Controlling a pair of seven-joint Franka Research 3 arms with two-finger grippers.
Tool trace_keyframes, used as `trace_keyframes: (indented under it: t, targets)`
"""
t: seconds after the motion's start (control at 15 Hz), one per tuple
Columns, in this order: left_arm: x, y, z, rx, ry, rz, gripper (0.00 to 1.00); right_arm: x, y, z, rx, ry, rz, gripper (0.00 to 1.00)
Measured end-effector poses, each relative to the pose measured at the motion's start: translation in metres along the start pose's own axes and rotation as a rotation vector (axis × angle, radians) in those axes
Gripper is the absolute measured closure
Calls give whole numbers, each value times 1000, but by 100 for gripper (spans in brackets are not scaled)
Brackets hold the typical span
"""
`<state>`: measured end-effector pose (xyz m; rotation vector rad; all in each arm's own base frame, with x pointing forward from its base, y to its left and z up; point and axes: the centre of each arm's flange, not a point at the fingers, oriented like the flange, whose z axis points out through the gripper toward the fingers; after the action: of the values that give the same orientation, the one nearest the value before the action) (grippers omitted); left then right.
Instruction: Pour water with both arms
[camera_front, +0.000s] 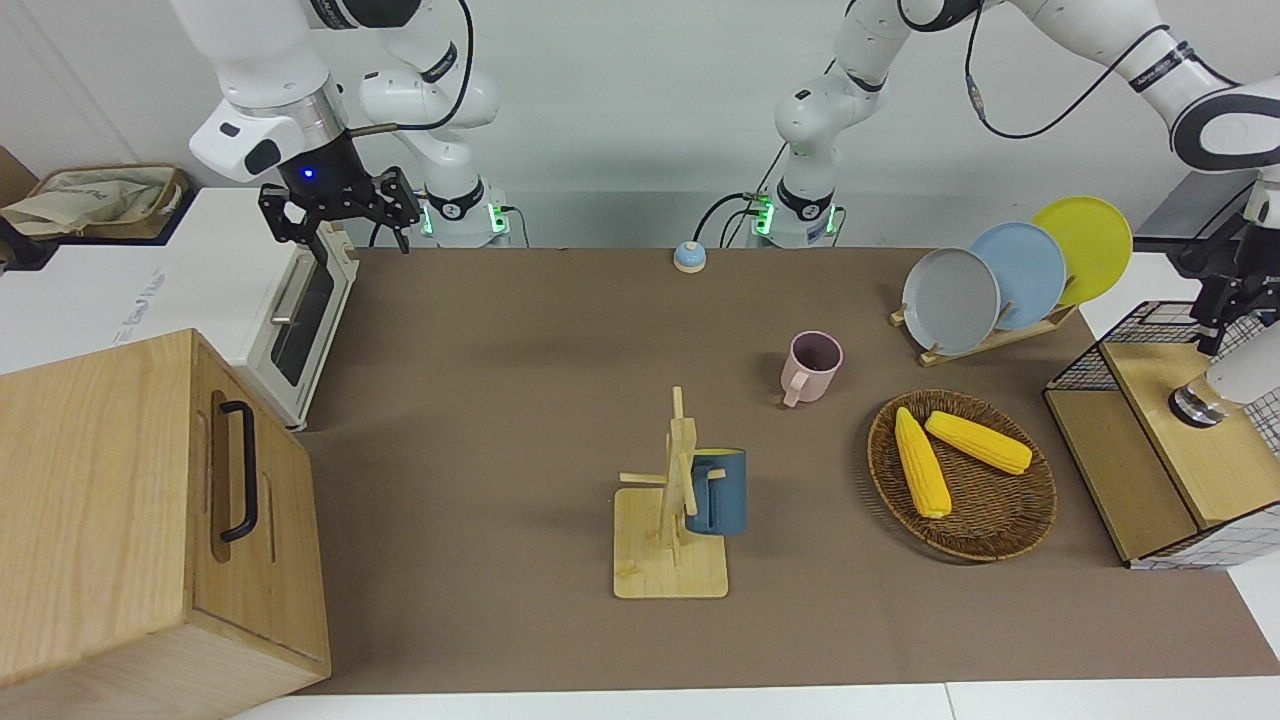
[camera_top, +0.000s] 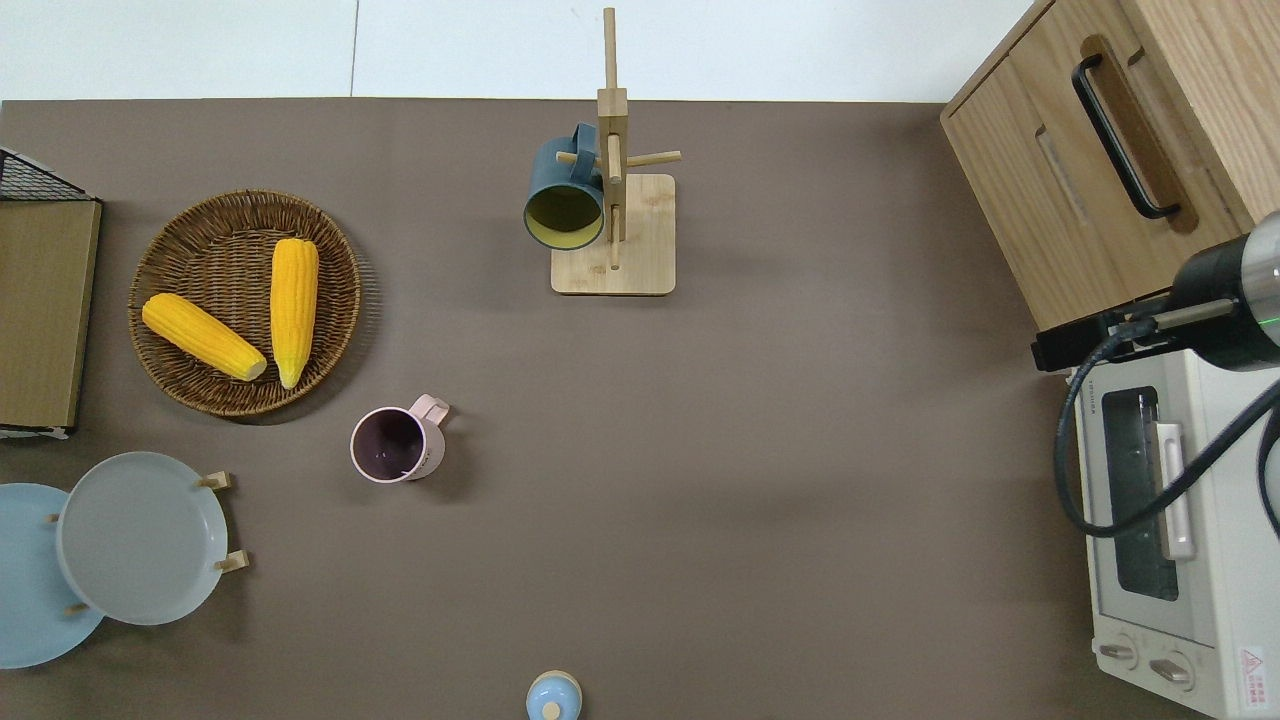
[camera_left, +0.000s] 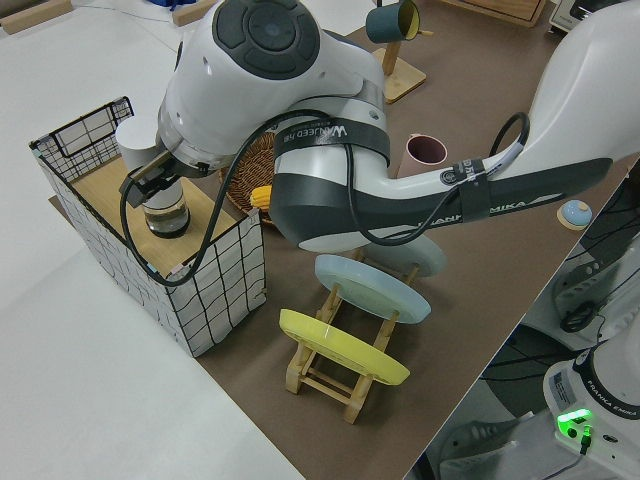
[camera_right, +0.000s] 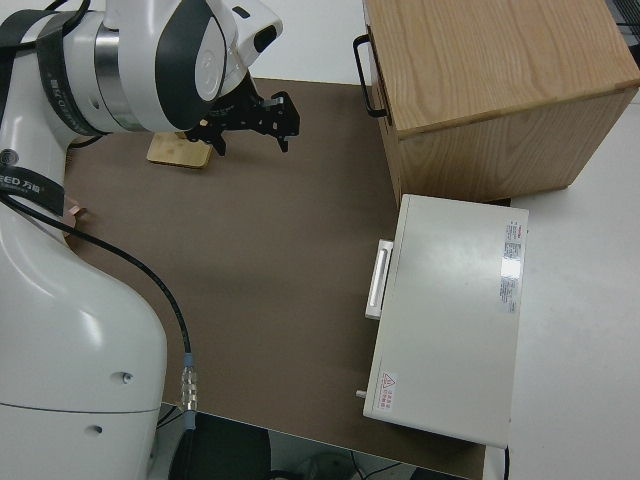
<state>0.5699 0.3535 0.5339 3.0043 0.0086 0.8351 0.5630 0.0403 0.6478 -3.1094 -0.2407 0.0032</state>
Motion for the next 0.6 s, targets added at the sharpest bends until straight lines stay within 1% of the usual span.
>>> trace_keyframes:
  t: [0.33,0.47,0.6]
  targets:
    - [1,15,-41,16,-115,20,0,0,0,0,0,0,0,1]
    - [1,22,-55,30,-162,13,0,0,0,0,0,0,0,1]
    - [1,35,-66,31,-206,-5,0,0,0,0,0,0,0,1]
